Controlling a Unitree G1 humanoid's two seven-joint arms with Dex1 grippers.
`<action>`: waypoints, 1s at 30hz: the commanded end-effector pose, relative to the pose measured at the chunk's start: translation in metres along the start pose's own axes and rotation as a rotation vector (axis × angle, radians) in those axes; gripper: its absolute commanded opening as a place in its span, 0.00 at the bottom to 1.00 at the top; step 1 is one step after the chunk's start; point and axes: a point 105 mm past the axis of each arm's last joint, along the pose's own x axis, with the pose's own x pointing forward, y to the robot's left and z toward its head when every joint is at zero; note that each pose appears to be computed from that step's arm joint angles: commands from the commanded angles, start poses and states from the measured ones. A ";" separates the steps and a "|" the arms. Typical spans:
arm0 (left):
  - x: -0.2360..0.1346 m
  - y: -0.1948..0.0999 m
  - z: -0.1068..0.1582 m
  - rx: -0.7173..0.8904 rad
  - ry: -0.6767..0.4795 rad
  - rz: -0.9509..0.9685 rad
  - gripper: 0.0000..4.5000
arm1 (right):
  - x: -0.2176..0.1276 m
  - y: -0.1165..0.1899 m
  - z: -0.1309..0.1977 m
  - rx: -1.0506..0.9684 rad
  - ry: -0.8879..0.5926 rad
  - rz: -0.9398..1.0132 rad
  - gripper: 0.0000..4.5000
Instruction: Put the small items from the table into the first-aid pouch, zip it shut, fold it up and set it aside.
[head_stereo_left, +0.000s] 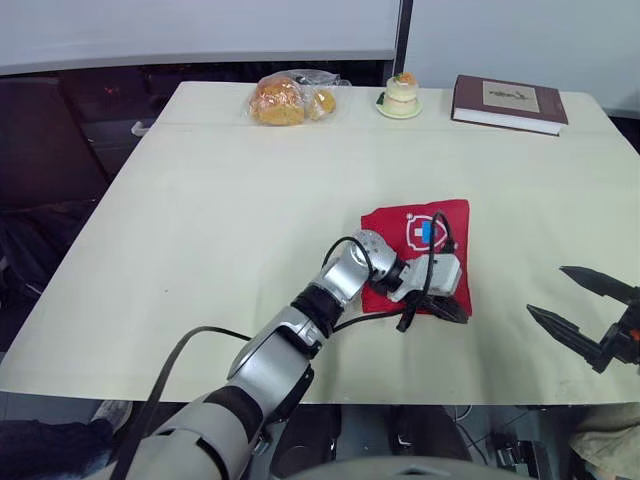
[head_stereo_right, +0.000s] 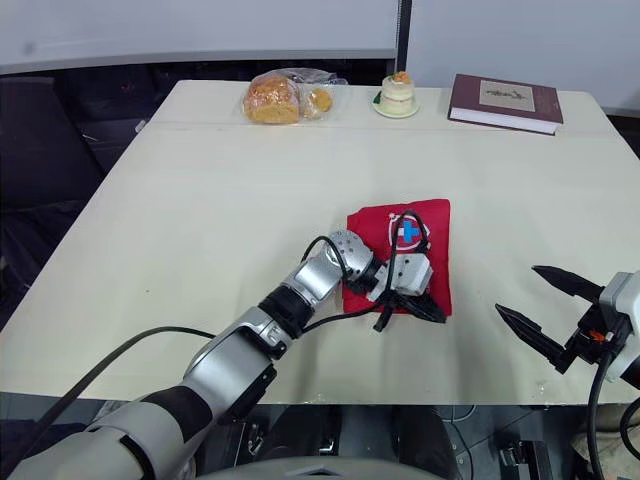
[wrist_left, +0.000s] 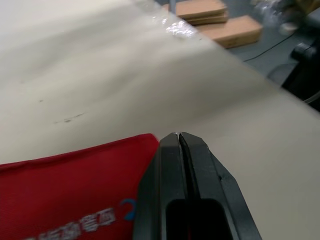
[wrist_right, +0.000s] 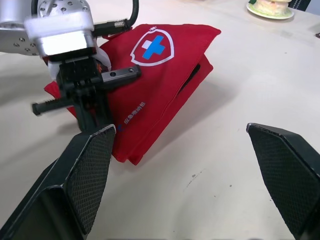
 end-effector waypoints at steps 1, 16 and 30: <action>-0.020 0.030 0.058 0.030 -0.180 0.117 0.02 | 0.000 0.001 0.006 -0.023 -0.028 0.000 1.00; -0.042 0.100 0.010 -0.048 0.138 0.636 0.02 | 0.004 0.004 0.009 -0.027 -0.048 -0.007 1.00; -0.041 0.086 -0.039 -0.262 0.154 0.685 0.02 | 0.003 0.009 0.007 -0.022 -0.038 -0.016 1.00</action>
